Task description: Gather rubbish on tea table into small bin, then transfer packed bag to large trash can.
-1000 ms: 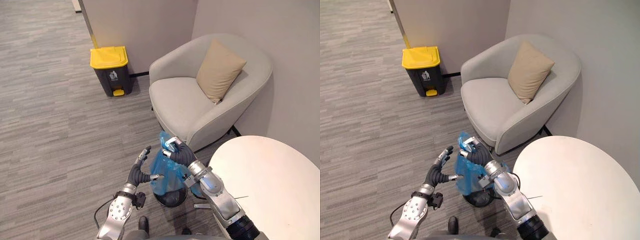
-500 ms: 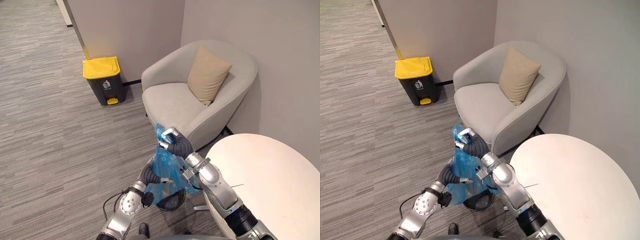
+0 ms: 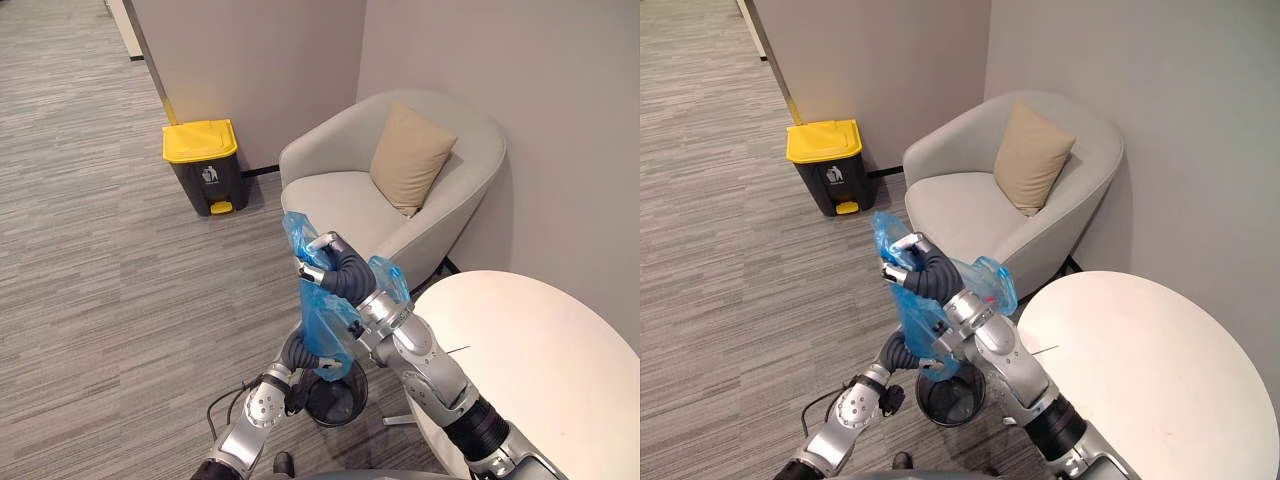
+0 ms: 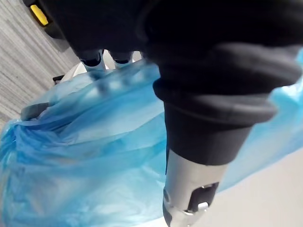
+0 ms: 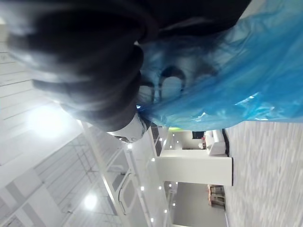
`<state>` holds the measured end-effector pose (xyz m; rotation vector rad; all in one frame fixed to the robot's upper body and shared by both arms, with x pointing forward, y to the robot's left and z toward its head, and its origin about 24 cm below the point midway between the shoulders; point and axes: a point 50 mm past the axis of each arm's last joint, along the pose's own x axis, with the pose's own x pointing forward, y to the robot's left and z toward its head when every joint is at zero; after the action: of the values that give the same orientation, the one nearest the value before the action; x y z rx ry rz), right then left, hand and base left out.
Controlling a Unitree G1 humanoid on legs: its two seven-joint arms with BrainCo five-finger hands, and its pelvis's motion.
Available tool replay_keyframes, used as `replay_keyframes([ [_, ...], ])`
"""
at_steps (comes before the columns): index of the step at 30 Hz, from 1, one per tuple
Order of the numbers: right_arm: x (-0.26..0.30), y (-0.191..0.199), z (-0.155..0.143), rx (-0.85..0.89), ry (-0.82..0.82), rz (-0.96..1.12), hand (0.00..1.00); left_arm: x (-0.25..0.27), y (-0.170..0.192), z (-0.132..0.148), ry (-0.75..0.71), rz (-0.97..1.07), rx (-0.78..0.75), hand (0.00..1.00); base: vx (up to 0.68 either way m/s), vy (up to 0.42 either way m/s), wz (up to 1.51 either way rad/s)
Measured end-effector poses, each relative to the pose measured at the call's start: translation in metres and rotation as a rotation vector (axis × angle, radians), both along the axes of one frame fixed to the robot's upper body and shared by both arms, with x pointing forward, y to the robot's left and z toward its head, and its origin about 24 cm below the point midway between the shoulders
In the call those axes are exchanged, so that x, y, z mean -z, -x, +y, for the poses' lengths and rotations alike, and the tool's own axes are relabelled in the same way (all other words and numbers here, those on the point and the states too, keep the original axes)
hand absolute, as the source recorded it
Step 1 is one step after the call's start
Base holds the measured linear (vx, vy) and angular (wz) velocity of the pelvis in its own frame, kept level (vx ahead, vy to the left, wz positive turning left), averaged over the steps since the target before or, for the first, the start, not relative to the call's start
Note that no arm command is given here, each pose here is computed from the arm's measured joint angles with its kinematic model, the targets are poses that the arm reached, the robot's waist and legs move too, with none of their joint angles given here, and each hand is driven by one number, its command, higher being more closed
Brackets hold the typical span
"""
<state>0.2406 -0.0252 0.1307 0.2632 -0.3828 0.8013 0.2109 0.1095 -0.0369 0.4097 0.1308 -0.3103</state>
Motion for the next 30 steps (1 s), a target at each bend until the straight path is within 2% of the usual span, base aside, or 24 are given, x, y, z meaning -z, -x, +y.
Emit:
replay_keyframes([
  [16,-0.001,0.021,0.034,-0.165,-0.037,0.025,1.0,-0.009,-0.012,-0.018,0.032,-0.059,-0.111,0.0,0.0,0.0,0.0],
  [17,0.0,0.022,0.035,-0.174,-0.041,0.031,1.0,-0.011,-0.014,-0.021,0.033,-0.067,-0.1,1.0,0.0,0.0,0.0],
  [22,0.002,0.031,0.045,-0.238,-0.054,0.062,1.0,-0.022,-0.023,-0.031,0.047,-0.12,-0.08,1.0,0.0,0.0,0.0],
  [30,-0.002,0.032,0.049,-0.267,-0.064,0.058,1.0,-0.028,-0.028,-0.032,0.053,-0.147,-0.09,1.0,0.0,0.0,0.0],
])
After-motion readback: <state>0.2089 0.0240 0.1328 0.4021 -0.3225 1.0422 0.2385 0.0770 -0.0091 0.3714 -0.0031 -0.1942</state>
